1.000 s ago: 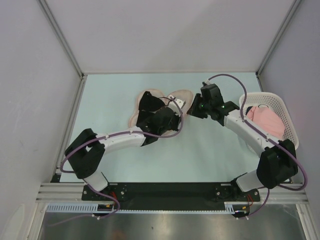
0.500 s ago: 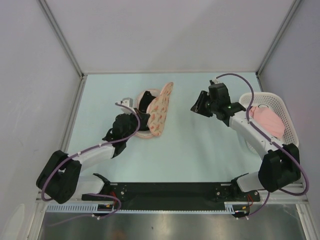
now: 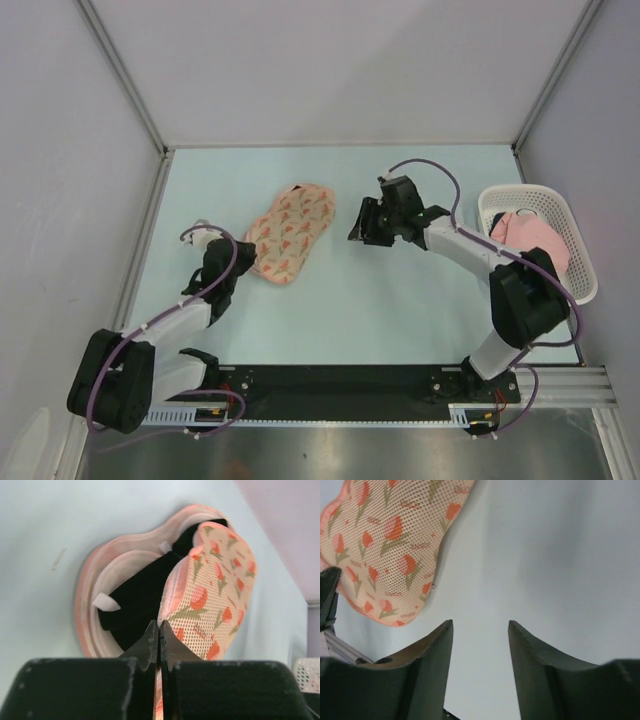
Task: Place the bra in the laundry bag and zip it closed
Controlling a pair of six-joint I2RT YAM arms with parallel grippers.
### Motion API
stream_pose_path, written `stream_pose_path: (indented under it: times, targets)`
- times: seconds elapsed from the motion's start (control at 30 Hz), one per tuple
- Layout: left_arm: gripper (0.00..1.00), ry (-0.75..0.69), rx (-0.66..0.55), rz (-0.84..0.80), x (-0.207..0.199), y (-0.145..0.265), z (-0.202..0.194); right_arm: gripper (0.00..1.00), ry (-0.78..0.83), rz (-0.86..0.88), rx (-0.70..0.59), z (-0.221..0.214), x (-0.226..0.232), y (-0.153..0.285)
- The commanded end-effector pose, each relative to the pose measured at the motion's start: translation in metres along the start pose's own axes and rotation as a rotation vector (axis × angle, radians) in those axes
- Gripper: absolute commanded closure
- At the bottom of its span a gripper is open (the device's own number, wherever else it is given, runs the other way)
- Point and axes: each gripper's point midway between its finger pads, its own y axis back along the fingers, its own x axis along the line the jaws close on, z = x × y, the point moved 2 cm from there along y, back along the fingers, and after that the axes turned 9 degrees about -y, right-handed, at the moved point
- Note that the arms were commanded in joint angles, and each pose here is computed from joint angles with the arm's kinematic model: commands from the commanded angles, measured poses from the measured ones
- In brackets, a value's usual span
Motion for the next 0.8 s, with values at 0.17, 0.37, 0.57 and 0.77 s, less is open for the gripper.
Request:
stream_pose_path:
  times: [0.17,0.37,0.57,0.77]
  targets:
    - [0.87,-0.060,0.023,0.107,0.013,-0.018,0.028,0.16,-0.053,0.331,0.129,-0.004,0.068,-0.056]
    - [0.42,-0.212,0.117,0.079,-0.002,-0.003,0.045,0.11,-0.074,0.355,0.146,0.000,0.073,-0.077]
    - [0.18,-0.441,0.080,0.022,-0.038,0.005,0.097,0.06,-0.088,0.349,0.163,-0.005,0.063,-0.083]
    - [0.19,-0.713,0.512,-0.366,-0.075,-0.074,0.056,0.05,-0.100,0.373,0.188,-0.010,0.064,-0.088]
